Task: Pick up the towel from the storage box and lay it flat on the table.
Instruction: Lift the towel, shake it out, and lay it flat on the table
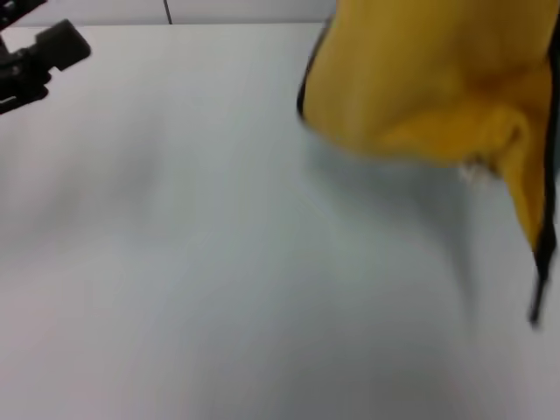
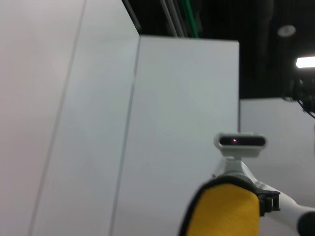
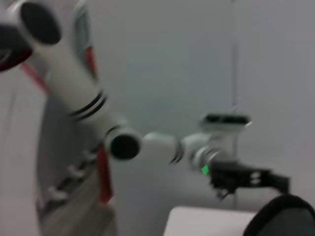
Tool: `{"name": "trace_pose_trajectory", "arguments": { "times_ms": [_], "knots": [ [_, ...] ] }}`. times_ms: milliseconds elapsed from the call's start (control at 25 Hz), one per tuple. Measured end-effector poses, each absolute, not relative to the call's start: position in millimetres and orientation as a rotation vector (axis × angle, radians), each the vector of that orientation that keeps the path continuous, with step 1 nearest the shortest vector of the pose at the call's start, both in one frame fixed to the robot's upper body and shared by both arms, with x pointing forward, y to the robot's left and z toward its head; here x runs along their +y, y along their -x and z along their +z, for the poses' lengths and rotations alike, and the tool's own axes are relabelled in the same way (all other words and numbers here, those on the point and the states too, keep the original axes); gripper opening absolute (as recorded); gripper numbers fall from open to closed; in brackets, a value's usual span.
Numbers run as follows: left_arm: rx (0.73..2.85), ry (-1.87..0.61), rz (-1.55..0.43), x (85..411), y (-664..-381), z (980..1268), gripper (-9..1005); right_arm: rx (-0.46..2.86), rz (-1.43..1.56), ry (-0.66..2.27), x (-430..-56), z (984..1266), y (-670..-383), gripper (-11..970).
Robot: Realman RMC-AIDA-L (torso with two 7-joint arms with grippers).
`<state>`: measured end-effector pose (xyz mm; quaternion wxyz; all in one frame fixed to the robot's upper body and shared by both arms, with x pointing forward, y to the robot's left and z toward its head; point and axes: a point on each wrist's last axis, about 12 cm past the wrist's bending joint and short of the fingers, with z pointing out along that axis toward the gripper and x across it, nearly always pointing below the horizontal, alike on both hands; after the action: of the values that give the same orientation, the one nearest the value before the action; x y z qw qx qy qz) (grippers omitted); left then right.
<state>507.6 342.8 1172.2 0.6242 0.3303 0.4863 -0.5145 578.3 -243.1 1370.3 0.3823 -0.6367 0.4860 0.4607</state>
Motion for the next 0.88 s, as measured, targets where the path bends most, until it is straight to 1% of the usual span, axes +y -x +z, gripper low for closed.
{"name": "trace_pose_trajectory", "arguments": {
  "times_ms": [240,440,680,880],
  "knots": [
    [1.147,-0.912,-1.218,334,-517,1191,829,1.248,1.173,1.805,-222,1353,-566,18],
    [1.134,-1.014,-1.244,318,-522,1197,829,1.238,1.211,1.892,-204,1340,-560,19],
    [1.147,-1.129,-1.291,297,-533,1201,829,1.198,1.210,1.968,-190,1337,-555,20],
    [1.160,-1.201,-1.333,284,-534,1199,830,1.184,1.200,1.978,-188,1338,-554,21]
  ]
}}
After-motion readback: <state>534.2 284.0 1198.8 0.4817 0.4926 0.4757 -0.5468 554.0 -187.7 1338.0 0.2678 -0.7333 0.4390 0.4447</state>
